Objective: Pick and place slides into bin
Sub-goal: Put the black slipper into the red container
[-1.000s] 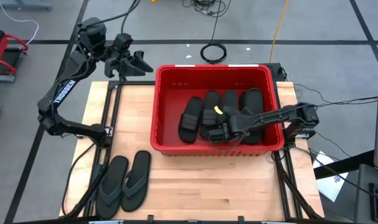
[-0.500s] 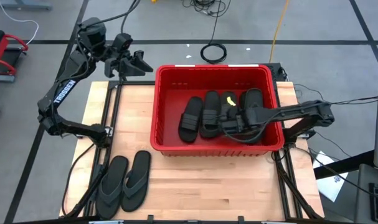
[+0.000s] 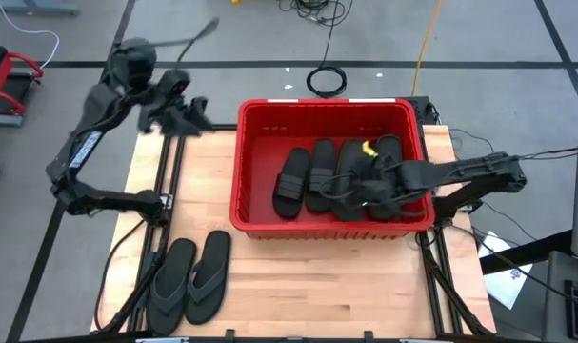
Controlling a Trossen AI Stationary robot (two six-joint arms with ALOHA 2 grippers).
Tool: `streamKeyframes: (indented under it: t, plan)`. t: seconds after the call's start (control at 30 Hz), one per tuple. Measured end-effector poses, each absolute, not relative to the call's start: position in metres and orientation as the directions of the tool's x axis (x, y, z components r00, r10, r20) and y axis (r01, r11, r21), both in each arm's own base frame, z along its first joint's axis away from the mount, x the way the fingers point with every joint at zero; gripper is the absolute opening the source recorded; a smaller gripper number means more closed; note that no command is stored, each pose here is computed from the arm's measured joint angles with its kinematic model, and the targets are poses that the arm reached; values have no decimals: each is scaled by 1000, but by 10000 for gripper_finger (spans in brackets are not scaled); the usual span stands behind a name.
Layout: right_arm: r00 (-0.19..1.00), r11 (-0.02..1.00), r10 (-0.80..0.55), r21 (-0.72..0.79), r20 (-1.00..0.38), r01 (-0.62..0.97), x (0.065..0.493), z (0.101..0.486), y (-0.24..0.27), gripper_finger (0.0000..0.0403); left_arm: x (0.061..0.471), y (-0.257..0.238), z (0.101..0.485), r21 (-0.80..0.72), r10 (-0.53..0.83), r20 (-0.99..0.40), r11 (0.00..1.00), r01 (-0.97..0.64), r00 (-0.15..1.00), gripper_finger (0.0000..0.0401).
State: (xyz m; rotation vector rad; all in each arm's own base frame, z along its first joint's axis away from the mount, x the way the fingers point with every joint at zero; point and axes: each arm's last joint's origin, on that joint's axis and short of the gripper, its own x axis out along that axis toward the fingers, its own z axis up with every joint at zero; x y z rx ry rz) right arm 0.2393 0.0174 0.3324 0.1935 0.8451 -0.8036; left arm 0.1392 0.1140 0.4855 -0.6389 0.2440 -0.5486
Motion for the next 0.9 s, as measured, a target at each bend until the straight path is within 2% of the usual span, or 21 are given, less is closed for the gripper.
streamKeyframes:
  t: [0.1, 0.2, 0.23, 0.3, 0.4, 0.53, 0.73, 0.9]
  plan:
    - [612, 807, -493, -61, -619, 588, 240, 359, 19, 91, 114, 83, 470, -629, -498, -158, 716, 302, 853, 220]
    - [800, 913, -366, -17, -476, 407, 238, 388, 22, 21, 89, 54, 449, -608, -412, -421, 789, 85, 808, 199]
    - [842, 933, -334, -22, -424, 359, 236, 396, 22, 12, 86, 49, 444, -553, -367, -490, 832, 44, 791, 188]
    - [897, 951, -301, -35, -324, 307, 233, 410, 21, 11, 78, 34, 432, -569, -345, -530, 822, -23, 774, 160]
    - [919, 951, -308, -62, -247, 302, 227, 422, 17, 5, 72, 21, 417, -644, -407, -544, 763, -55, 734, 104]
    - [944, 981, -193, -77, -266, 179, 228, 421, 15, 3, 66, 12, 389, -669, -435, -622, 727, -153, 651, 17]
    - [924, 994, -113, -30, -365, 109, 239, 407, 9, 2, 70, 3, 353, -769, -584, -588, 619, -161, 559, 22]
    - [918, 998, -22, 46, -395, 43, 239, 404, 3, 1, 84, -1, 322, -784, -667, -587, 609, -118, 459, 20]
